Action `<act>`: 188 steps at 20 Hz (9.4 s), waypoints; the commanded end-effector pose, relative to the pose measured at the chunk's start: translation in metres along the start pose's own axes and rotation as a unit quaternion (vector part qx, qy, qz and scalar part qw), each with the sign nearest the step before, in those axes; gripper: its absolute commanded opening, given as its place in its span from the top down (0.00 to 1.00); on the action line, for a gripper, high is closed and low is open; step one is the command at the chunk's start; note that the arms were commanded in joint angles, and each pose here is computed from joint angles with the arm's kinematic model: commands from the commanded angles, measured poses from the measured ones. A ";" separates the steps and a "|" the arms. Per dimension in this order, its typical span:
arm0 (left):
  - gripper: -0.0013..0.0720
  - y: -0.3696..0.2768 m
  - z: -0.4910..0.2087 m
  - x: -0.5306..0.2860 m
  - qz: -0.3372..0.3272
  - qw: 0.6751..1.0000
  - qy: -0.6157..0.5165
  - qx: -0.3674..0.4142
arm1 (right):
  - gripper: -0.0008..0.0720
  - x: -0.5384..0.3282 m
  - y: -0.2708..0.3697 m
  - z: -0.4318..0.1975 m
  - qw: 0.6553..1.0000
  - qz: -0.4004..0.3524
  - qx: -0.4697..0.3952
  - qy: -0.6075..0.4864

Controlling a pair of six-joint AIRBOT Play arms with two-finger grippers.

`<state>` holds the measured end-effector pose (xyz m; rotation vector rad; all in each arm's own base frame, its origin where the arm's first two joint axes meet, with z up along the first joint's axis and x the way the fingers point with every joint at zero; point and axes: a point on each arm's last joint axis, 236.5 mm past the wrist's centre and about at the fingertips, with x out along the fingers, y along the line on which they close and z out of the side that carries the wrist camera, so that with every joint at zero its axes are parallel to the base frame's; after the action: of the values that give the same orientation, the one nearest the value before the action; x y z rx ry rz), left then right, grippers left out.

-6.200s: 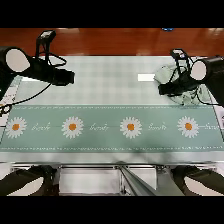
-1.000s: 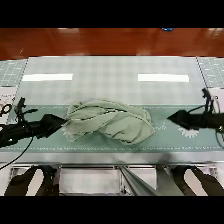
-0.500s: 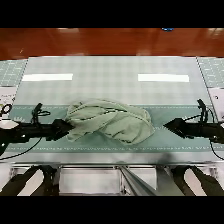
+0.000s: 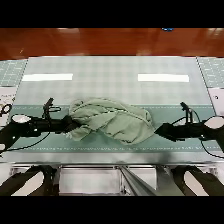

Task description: Fold the shirts.

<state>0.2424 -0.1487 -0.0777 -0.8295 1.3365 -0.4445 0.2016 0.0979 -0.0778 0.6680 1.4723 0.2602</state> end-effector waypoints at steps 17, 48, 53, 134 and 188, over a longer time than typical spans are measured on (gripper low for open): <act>0.95 -0.010 0.027 -0.010 -0.003 0.999 -0.034 0.018 | 0.96 0.030 0.063 0.068 0.990 0.133 -0.033 -0.027; 0.95 -0.414 -0.093 -0.357 -0.098 0.776 -0.261 0.565 | 0.96 -0.536 0.312 -0.046 0.620 -0.062 -0.430 -0.654; 0.95 -0.353 -0.025 -0.311 -0.060 0.853 -0.209 0.474 | 0.96 -0.489 0.294 -0.006 0.700 -0.077 -0.424 -0.569; 0.95 0.013 0.028 0.008 0.095 0.995 0.021 0.009 | 0.43 0.017 -0.027 0.097 0.995 0.048 0.085 0.016; 0.95 -0.216 0.266 -0.064 -0.058 0.962 -0.208 0.168 | 0.96 -0.209 0.130 0.286 0.938 -0.102 -0.210 -0.256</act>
<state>0.4716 -0.1443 0.2033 -0.6465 0.6791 -0.5380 0.4413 0.0180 0.2263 0.1183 0.8247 0.2322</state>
